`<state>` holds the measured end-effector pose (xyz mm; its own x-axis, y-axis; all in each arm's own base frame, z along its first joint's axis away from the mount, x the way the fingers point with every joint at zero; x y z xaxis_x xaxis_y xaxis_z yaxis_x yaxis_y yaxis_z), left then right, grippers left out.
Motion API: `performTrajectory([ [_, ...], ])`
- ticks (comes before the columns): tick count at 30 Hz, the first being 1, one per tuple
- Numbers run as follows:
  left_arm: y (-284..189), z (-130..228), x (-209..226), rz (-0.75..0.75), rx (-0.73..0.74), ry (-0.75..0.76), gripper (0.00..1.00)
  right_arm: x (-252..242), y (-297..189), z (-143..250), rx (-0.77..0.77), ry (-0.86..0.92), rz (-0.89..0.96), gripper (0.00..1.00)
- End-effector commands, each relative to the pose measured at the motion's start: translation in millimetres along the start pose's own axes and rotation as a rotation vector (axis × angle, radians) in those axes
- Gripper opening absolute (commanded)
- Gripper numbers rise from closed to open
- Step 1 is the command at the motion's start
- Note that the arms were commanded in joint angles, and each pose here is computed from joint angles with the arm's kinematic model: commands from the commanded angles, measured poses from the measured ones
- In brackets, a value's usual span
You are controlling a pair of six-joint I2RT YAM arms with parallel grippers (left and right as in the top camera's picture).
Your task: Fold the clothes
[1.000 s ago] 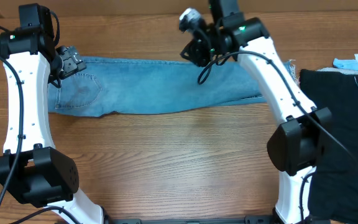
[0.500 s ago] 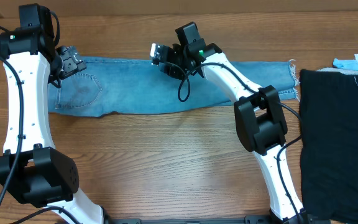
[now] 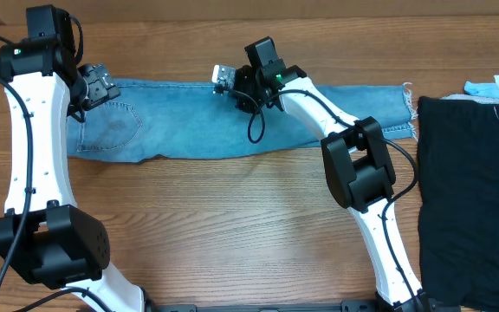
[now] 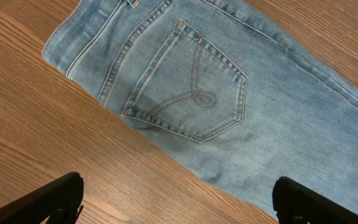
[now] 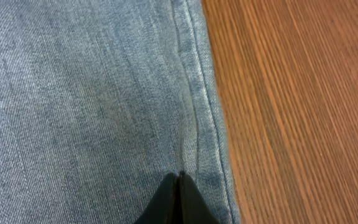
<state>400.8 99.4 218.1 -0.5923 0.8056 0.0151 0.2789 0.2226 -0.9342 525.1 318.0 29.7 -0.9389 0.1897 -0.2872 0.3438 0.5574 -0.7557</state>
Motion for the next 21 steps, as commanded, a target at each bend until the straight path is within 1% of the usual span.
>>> performTrajectory([
  [1,3.1,-0.1,2.3,-0.016,0.0,-0.002,1.0,-41.1,-40.4,-42.6,-0.083,-0.001,0.123,0.04],
  [3,3.1,-0.2,2.3,-0.016,0.0,-0.002,1.0,-46.3,-44.3,-46.4,-0.086,-0.007,0.143,0.04],
  [8,3.1,-0.2,2.3,-0.016,0.0,-0.002,1.0,-42.2,-10.6,-26.2,-0.078,-0.003,0.141,0.04],
  [10,3.1,-0.1,2.3,-0.016,0.0,-0.002,1.0,-45.9,10.9,-14.2,-0.09,0.1,0.174,0.04],
  [11,3.1,-0.1,2.3,-0.016,0.0,-0.002,1.0,-47.7,13.3,-13.2,-0.102,0.157,0.182,0.16],
  [12,3.1,-0.2,2.3,-0.016,0.0,-0.002,1.0,-53.5,11.7,-15.6,-0.115,0.205,0.207,0.36],
  [13,3.1,-0.2,2.3,-0.016,0.0,-0.002,1.0,-67.6,1.7,-25.7,-0.149,0.274,0.265,0.63],
  [14,3.1,-0.2,2.3,-0.016,0.0,-0.002,1.0,-81.1,-12.6,-33.7,-0.163,0.323,0.324,0.7],
  [15,3.1,-0.2,2.3,-0.016,0.0,-0.002,1.0,-101.0,-39.3,-41.9,-0.17,0.404,0.412,0.74],
  [16,3.1,-0.1,2.3,-0.016,0.0,-0.002,1.0,-115.1,-63.8,-46.5,-0.176,0.474,0.475,0.75],
  [17,3.1,-0.1,2.3,-0.016,0.0,-0.002,1.0,-131.7,-108.2,-46.1,-0.159,0.588,0.553,0.75],
  [18,3.1,-0.1,2.3,-0.016,0.0,-0.002,1.0,-137.7,-145.4,-38.8,-0.125,0.69,0.589,0.75],
  [19,3.1,-0.2,2.3,-0.016,0.0,-0.002,1.0,-138.4,-170.5,-29.7,-0.097,0.771,0.597,0.75],
  [20,3.1,-0.2,2.3,-0.016,0.0,-0.002,1.0,-135.2,-209.2,-2.8,-0.038,0.941,0.596,0.73],
  [21,3.1,-0.1,2.3,-0.016,0.0,-0.002,1.0,-132.4,-233.3,22.8,0.009,1.07,0.603,0.73],
])
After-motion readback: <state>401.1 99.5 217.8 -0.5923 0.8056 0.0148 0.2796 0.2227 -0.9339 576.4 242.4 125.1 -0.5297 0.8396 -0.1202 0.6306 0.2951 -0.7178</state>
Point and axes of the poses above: each gripper's point midway between its finger pads, its own y axis out along the fingers, its own x axis along the line the jaws close on, z = x × y, the point moved 2 cm from there along -y, back along the fingers, and after that the axes turned 2 degrees about -y, right-handed, at the moved point
